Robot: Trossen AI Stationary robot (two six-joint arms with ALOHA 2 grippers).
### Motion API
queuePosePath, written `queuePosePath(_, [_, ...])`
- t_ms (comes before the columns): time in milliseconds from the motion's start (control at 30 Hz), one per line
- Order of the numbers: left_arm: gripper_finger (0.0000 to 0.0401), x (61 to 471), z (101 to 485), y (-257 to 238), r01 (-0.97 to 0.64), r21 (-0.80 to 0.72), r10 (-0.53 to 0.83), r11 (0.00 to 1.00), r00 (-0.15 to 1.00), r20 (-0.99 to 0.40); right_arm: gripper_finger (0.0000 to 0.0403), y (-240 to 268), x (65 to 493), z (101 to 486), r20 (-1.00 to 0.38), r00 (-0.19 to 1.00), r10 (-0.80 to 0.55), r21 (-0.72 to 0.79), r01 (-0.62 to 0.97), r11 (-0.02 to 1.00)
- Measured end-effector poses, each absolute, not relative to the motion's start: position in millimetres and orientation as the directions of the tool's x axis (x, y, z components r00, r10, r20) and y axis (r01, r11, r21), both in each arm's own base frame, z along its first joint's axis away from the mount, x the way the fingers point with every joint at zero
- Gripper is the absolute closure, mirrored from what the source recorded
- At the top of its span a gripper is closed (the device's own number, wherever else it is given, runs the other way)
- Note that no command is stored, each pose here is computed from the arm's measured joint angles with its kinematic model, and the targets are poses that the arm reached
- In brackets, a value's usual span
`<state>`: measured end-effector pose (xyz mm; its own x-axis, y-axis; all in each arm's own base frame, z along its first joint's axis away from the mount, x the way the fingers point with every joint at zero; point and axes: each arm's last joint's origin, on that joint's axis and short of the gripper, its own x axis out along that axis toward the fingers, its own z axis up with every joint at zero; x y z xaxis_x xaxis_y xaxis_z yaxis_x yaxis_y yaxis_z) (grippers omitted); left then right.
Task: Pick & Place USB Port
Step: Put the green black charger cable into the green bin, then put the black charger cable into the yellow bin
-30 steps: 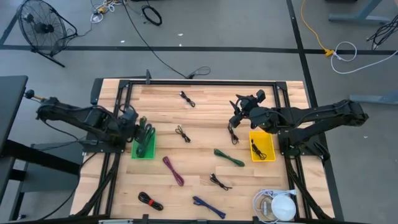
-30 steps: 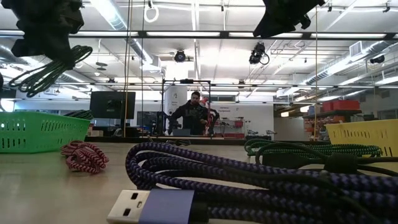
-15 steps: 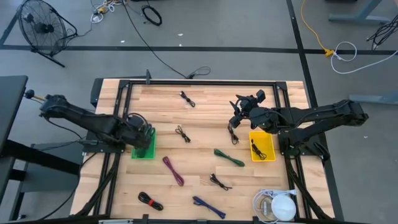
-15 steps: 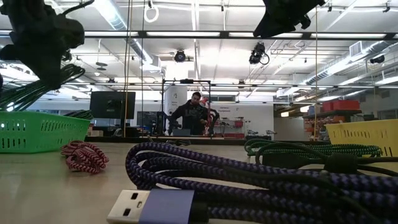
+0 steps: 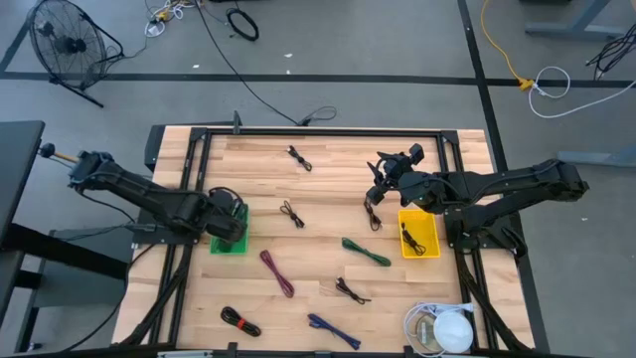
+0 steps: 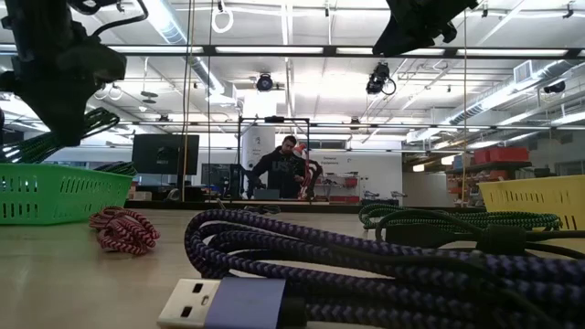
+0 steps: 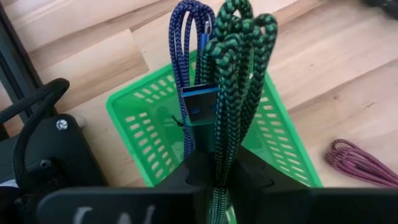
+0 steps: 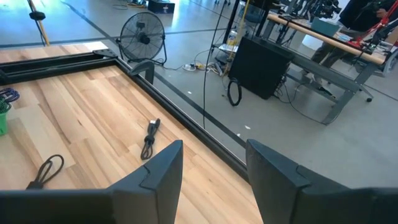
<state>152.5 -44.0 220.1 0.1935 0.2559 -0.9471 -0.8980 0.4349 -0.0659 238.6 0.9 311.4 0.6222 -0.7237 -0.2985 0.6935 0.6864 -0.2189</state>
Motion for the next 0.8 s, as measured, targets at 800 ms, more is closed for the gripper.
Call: queuePosePath(800, [0.0248,157.3,249.6,-31.4,-0.751,0.167,0.607,0.638,0.358,-0.709,0.0227,3.0,253.2,299.4,-0.379,0.704,-0.601,-0.155,0.592,0.791])
